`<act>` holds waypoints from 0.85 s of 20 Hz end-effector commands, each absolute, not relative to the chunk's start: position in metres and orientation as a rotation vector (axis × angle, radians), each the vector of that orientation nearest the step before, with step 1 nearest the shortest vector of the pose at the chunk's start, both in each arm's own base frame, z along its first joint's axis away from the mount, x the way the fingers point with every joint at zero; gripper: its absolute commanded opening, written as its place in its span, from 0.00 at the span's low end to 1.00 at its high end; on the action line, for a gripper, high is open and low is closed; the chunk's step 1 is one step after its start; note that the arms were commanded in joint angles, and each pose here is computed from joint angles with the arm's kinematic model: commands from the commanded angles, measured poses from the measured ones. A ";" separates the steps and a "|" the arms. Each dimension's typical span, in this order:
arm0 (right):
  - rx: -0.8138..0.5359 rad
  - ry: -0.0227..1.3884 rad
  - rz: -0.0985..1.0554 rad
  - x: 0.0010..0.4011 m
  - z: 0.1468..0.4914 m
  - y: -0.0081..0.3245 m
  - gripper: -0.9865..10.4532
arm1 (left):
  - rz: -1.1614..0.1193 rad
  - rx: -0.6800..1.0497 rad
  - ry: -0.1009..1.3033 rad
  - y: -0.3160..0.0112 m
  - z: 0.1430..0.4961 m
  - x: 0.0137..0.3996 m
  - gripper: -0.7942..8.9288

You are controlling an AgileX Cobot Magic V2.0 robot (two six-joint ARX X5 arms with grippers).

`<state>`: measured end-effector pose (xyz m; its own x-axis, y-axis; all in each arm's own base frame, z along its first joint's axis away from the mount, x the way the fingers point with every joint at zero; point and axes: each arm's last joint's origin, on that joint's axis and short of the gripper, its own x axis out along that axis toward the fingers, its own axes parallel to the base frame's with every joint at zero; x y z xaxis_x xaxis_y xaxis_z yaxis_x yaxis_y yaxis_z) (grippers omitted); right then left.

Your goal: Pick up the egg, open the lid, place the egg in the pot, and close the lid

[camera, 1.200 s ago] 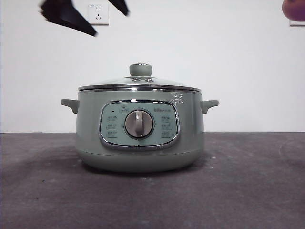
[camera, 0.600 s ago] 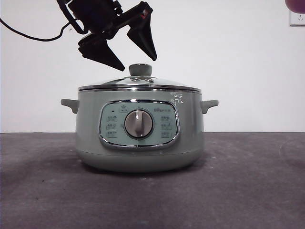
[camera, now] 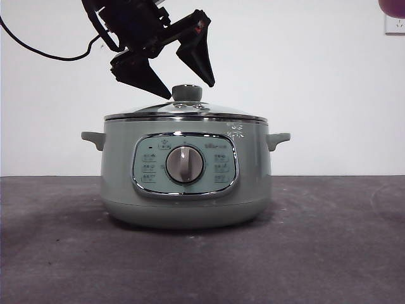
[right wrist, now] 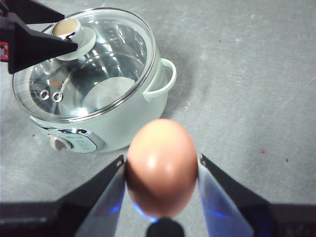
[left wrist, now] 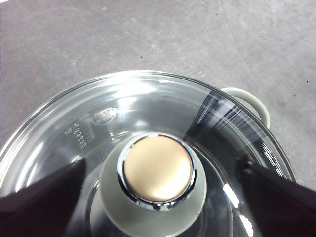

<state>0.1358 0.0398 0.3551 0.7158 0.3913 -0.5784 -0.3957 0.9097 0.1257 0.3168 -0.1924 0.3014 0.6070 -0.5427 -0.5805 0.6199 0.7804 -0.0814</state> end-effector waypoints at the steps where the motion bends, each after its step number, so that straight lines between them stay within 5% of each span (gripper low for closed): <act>1: -0.002 0.632 0.439 0.136 0.355 0.040 0.07 | -0.675 0.127 0.646 -0.196 0.295 0.319 0.49; 3: -0.002 0.632 0.439 0.136 0.355 0.040 0.07 | -0.674 0.127 0.657 -0.197 0.292 0.320 0.49; 10: -0.002 0.632 0.438 0.136 0.355 0.040 0.07 | -0.675 0.127 0.657 -0.198 0.291 0.320 0.07; 17: -0.003 0.632 0.439 0.136 0.355 0.040 0.07 | -0.672 0.115 0.600 -0.192 0.310 0.314 0.07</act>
